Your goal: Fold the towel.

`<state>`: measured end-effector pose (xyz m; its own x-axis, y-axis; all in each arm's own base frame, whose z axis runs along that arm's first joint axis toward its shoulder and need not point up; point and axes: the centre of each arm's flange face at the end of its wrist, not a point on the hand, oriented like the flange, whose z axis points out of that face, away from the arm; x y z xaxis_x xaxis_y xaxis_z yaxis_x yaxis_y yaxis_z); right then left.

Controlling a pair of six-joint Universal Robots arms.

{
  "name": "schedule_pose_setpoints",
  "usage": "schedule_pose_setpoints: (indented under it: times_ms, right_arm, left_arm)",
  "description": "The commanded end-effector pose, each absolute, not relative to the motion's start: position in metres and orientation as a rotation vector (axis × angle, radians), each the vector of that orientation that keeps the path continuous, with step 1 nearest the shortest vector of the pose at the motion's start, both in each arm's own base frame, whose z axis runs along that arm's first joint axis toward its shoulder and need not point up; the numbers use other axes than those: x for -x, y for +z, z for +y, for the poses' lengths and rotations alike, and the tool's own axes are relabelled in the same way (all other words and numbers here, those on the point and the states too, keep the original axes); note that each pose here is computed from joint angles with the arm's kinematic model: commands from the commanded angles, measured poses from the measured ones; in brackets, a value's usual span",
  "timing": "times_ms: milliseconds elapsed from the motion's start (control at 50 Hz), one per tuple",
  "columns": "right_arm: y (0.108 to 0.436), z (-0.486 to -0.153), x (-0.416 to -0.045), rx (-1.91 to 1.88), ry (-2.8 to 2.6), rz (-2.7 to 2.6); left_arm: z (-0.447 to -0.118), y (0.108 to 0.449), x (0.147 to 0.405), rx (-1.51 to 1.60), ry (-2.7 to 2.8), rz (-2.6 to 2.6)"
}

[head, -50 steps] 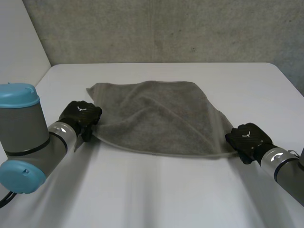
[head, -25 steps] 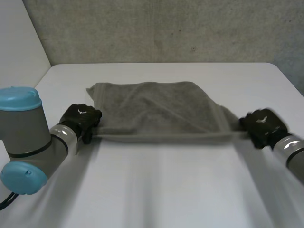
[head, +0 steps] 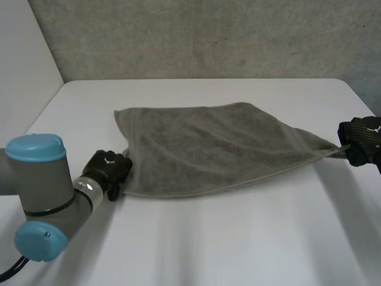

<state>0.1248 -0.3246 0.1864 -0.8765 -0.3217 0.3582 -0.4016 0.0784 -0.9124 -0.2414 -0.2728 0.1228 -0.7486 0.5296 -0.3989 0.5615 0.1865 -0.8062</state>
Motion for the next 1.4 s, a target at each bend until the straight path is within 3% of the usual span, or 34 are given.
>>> schedule_pose_setpoints:
  times_ms: [20,160,200,240,260,300,520,640,740,840,960,1000,1020,1060,1080,1100,1120,1160,1200,1300,1340,1360,1400]
  right_arm:
    - [0.185,-0.322,-0.126,-0.765,1.941,-2.269]
    - [0.198,-0.316,-0.129,-0.790,1.930,-2.295]
    - [0.212,-0.313,-0.129,-0.796,1.957,-2.268]
    - [0.243,-0.308,-0.131,-0.817,2.026,-2.189]
    - [0.243,-0.308,-0.131,-0.817,2.026,-2.188]
    - [0.273,-0.305,-0.132,-0.831,2.085,-2.110]
    - [0.355,-0.291,-0.135,-0.861,2.110,-2.064]
    - [0.334,-0.316,-0.136,-0.938,1.963,-2.186]
    - [0.292,-0.337,-0.157,-1.181,1.695,-2.254]
    - [0.267,-0.358,-0.176,-1.209,1.611,-2.251]
    - [0.279,-0.381,-0.195,-1.170,1.727,-2.103]
    - [0.310,-0.397,-0.209,-1.071,1.961,-1.894]
    - [0.310,-0.397,-0.209,-1.070,1.963,-1.893]
    - [0.352,-0.406,-0.214,-0.900,2.236,-1.655]
    - [0.352,-0.406,-0.214,-0.899,2.237,-1.654]
    - [0.383,-0.402,-0.209,-0.788,2.363,-1.517]
    - [0.383,-0.402,-0.209,-0.787,2.364,-1.516]
    - [0.425,-0.382,-0.205,-0.662,2.541,-1.342]
    - [0.431,-0.375,-0.204,-0.650,2.571,-1.336]
    - [0.405,-0.374,-0.207,-0.737,2.498,-1.507]
    - [0.375,-0.374,-0.211,-0.845,2.391,-1.692]
    - [0.374,-0.374,-0.211,-0.846,2.391,-1.693]
    - [0.360,-0.373,-0.212,-0.900,2.328,-1.764]
  left_arm:
    - [-0.272,0.126,0.242,-1.142,-1.667,2.330]
    - [-0.280,0.153,0.239,-1.092,-1.756,2.245]
    - [-0.279,0.171,0.238,-1.072,-1.808,2.203]
    - [-0.278,0.214,0.233,-1.006,-1.949,2.093]
    - [-0.278,0.214,0.233,-1.006,-1.950,2.092]
    - [-0.274,0.252,0.226,-0.939,-2.067,1.984]
    - [-0.265,0.346,0.213,-0.806,-2.252,1.762]
    - [-0.289,0.327,0.219,-0.849,-2.157,1.867]
    - [-0.327,0.258,0.237,-0.981,-1.895,2.125]
    - [-0.350,0.229,0.253,-1.033,-1.801,2.216]
    - [-0.373,0.255,0.260,-0.949,-1.959,2.129]
    - [-0.391,0.297,0.257,-0.736,-2.197,2.005]
    - [-0.391,0.297,0.257,-0.735,-2.198,2.005]
    - [-0.399,0.346,0.247,-0.455,-2.459,1.885]
    - [-0.399,0.346,0.247,-0.454,-2.460,1.885]
    - [-0.399,0.374,0.237,-0.320,-2.585,1.811]
    - [-0.399,0.374,0.237,-0.319,-2.587,1.811]
    - [-0.398,0.418,0.215,-0.146,-2.774,1.656]
    - [-0.397,0.429,0.210,-0.115,-2.825,1.613]
    - [-0.400,0.413,0.215,-0.219,-2.778,1.733]
    - [-0.403,0.376,0.221,-0.342,-2.648,1.944]
    - [-0.403,0.376,0.221,-0.343,-2.647,1.945]
    - [-0.401,0.339,0.226,-0.461,-2.499,2.124]
